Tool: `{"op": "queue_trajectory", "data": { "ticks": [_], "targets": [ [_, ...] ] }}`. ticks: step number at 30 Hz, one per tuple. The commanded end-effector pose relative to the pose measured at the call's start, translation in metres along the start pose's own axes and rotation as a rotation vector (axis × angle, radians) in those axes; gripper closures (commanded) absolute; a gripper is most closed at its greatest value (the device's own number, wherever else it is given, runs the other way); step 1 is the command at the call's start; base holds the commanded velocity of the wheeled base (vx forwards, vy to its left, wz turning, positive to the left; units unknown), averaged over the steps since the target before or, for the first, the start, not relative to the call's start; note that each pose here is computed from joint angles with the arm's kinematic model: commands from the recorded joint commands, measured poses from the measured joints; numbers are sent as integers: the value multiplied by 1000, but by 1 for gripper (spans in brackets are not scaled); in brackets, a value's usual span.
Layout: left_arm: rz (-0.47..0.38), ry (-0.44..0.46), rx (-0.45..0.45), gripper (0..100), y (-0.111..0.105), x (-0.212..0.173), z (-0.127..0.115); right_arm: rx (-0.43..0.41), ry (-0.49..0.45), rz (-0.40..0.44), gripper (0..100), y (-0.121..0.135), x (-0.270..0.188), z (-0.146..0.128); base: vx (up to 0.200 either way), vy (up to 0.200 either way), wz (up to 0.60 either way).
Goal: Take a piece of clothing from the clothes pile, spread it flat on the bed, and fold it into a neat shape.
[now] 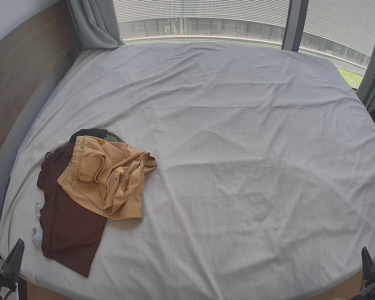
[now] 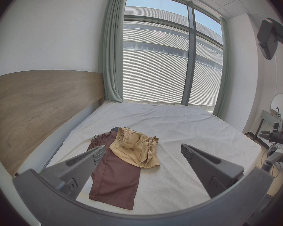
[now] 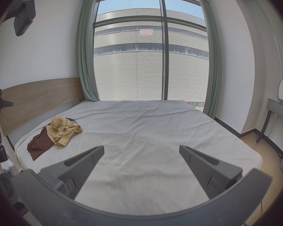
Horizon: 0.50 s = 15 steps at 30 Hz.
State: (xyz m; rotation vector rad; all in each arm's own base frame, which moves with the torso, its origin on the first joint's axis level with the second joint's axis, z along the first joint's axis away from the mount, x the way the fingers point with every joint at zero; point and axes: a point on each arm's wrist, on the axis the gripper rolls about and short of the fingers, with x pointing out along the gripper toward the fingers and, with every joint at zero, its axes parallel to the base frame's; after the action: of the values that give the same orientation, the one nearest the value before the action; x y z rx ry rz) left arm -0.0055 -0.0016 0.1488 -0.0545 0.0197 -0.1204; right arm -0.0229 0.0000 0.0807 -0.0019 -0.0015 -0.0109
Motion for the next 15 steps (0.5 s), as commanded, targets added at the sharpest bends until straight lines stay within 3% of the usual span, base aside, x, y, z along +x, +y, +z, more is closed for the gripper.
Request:
{"op": "queue_trajectory", "data": {
  "ticks": [1,5,11,15],
  "targets": [
    [-45,32,-3,0,-1,7,10,-1,-2,0,0,0,0,-4,0,0,0],
    [-112,46,-47,0,-2,11,16,-1,-2,2,0,0,0,-4,0,0,0],
    [-107,64,-155,0,-2,17,26,-3,0,0,0,0,0,-5,0,0,0],
    [-102,86,-157,0,-2,24,29,-3,-2,2,0,0,0,-5,0,0,0]
  ]
}}
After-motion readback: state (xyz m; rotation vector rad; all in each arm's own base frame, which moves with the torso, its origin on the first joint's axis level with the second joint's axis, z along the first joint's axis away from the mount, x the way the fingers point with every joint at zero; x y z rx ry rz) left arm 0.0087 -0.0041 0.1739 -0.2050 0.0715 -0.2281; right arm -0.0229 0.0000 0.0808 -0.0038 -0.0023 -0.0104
